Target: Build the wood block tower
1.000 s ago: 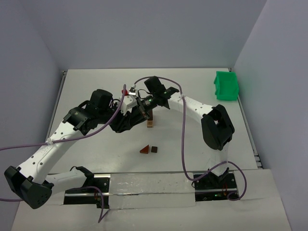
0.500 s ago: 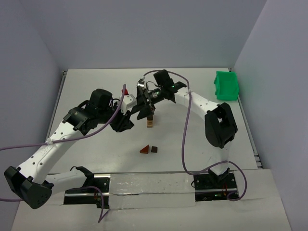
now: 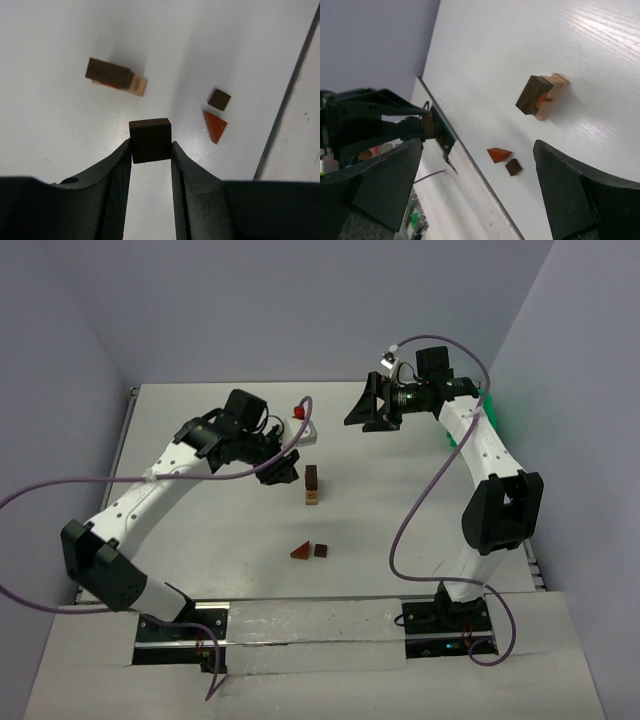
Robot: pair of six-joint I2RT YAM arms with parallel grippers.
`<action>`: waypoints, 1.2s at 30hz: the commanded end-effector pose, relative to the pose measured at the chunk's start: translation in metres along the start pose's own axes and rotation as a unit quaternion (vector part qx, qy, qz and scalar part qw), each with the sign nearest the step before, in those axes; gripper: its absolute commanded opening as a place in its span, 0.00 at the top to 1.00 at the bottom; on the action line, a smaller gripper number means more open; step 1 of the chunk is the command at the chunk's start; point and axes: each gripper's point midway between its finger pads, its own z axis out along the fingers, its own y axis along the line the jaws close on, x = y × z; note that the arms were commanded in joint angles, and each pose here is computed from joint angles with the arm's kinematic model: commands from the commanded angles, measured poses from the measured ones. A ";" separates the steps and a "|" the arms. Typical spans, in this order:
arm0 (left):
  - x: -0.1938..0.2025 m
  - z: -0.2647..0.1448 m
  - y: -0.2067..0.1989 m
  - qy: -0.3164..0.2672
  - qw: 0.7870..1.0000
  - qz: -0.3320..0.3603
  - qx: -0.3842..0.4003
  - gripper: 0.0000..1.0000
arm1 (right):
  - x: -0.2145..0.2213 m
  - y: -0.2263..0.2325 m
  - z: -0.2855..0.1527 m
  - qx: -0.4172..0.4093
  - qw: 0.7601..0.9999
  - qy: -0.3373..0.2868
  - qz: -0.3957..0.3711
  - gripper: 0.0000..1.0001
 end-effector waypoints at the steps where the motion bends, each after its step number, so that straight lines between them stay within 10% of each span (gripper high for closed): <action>1: -0.035 0.006 0.015 -0.009 0.996 0.087 0.035 0.95 | 0.004 0.003 -0.019 0.045 0.998 0.000 -0.053 0.00; 36: 0.010 0.124 0.077 0.119 0.980 0.087 0.138 1.00 | -0.006 -0.057 -0.093 0.233 0.969 -0.057 -0.067 0.00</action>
